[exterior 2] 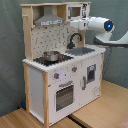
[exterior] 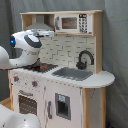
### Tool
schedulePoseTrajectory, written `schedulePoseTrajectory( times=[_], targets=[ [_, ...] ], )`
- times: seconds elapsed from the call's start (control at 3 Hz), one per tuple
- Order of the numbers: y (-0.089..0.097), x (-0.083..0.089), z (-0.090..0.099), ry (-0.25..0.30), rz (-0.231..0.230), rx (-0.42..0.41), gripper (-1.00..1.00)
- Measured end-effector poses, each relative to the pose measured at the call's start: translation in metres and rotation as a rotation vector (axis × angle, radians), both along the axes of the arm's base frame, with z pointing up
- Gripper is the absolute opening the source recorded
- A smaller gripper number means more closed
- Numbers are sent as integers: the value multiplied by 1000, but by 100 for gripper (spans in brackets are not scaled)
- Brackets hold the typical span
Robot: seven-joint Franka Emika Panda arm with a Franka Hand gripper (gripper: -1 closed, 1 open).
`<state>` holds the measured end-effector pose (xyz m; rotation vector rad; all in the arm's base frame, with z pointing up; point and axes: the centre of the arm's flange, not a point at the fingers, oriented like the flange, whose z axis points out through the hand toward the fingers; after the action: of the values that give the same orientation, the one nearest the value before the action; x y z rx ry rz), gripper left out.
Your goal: Play with the kitchen
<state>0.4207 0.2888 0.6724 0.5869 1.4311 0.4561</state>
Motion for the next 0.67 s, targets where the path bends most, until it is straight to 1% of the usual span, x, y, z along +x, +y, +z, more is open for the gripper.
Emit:
schedulePoseTrajectory(
  times=[0.33, 0.67],
  targets=[
    [-9, 16, 13, 17, 17, 24, 100],
    [-20, 37, 20, 34, 23, 51, 100]
  ],
)
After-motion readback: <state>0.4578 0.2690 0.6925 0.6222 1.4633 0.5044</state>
